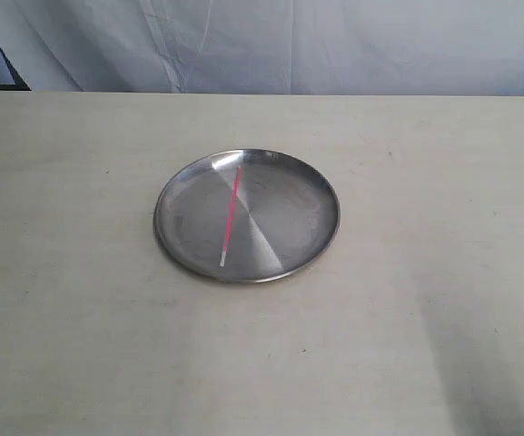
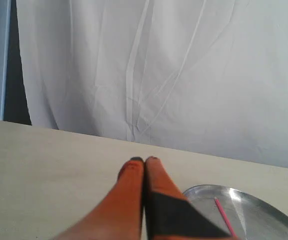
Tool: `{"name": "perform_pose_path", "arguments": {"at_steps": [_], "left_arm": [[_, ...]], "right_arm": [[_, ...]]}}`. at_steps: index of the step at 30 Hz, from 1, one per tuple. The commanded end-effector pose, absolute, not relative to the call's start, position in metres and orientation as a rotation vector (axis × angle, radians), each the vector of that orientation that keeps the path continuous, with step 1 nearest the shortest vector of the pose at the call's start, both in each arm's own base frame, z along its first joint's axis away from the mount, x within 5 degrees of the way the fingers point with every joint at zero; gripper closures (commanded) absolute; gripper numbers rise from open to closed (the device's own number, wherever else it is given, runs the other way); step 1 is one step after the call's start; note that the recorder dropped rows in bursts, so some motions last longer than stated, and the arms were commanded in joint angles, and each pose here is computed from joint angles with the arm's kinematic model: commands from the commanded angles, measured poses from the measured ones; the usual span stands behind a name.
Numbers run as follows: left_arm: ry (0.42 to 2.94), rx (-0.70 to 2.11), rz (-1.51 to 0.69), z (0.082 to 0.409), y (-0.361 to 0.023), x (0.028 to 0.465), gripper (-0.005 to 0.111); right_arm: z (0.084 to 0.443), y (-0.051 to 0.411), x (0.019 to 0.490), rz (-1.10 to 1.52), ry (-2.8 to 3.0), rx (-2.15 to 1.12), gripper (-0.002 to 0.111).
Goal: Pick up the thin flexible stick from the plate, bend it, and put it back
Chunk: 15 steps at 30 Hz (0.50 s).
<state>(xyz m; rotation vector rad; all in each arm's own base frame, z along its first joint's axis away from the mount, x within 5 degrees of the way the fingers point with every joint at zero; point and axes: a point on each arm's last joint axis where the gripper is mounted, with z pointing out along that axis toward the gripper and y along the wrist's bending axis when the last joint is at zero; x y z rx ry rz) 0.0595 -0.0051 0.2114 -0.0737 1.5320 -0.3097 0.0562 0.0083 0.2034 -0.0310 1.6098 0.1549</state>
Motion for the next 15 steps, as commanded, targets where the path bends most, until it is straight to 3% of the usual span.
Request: {"name": "perform_pose_path", "arguments": {"at_steps": [1,4,11,15], "left_arm": [[1.534,-0.058,-0.319,0.211,-0.006,0.059,0.107],[1.535,-0.044,-0.333,0.211,-0.007,0.059,0.107],[1.536,-0.036,-0.342,0.211,-0.008,0.059,0.107],[1.536,-0.036,-0.342,0.211,-0.008,0.059,0.107]], "right_arm": [[0.203,0.008,0.056,0.15,1.595,-0.022,0.108],[0.21,0.006,0.056,0.208,1.523,0.066,0.108],[0.218,-0.006,0.056,0.951,1.217,0.873,0.108],[0.221,-0.014,0.055,1.007,1.092,1.0,0.108]]}}
